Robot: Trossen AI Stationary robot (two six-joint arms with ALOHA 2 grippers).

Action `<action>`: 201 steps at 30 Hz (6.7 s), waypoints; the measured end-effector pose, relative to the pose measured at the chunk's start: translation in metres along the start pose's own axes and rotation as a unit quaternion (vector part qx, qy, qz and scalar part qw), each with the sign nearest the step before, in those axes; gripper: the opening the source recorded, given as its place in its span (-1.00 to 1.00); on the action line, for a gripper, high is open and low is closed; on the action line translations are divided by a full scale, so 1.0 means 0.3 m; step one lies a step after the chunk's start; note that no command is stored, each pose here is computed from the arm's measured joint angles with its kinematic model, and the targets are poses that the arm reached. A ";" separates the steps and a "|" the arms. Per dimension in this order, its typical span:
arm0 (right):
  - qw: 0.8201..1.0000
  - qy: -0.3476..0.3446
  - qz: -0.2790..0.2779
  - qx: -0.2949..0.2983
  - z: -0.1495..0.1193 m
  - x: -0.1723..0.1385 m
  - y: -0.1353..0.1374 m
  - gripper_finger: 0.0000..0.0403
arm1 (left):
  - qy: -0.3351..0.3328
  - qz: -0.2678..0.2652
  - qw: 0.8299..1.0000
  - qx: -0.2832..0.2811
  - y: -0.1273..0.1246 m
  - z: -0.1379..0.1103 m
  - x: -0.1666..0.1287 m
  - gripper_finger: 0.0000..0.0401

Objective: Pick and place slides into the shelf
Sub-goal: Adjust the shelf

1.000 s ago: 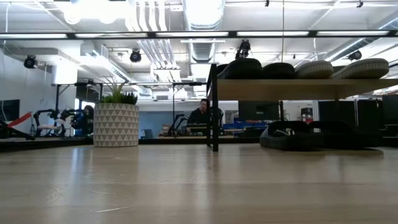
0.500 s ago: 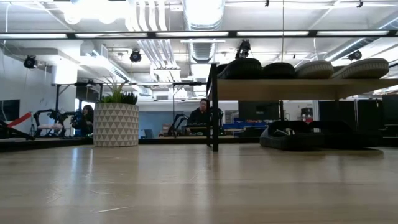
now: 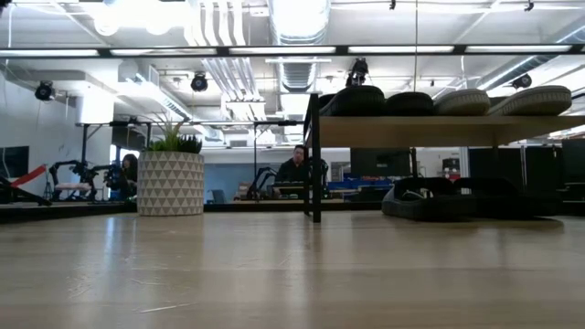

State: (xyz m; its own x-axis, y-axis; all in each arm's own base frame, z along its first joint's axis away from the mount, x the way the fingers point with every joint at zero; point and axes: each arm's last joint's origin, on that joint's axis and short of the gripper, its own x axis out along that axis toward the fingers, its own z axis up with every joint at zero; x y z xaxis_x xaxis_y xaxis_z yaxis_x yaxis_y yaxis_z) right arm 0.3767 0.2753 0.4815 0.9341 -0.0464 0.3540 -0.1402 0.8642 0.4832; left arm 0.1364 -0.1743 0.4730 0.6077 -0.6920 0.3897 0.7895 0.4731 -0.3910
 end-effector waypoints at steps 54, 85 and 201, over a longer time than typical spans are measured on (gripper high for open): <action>0.888 0.366 -0.268 -0.074 0.287 -0.301 -0.799 0.28 | 0.054 0.401 0.910 0.094 0.630 0.196 -0.430 -0.01; 0.971 0.142 -0.190 -0.029 0.308 -1.128 -0.948 0.28 | -0.095 0.497 0.857 0.096 0.610 -0.102 -0.677 -0.01; 0.543 0.199 -0.802 0.148 0.374 -1.198 -1.090 -0.96 | -0.154 0.371 0.905 0.139 0.655 -0.213 -0.713 -0.01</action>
State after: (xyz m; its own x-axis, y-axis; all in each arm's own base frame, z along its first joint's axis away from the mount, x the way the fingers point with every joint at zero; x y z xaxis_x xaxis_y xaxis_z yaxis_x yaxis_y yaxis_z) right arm 0.0499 -0.0468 0.2862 -0.0804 -0.4578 -0.8854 0.9675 -0.2495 0.0411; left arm 0.1560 0.0319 0.2596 0.9408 0.0380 0.3367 0.1187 0.8938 -0.4325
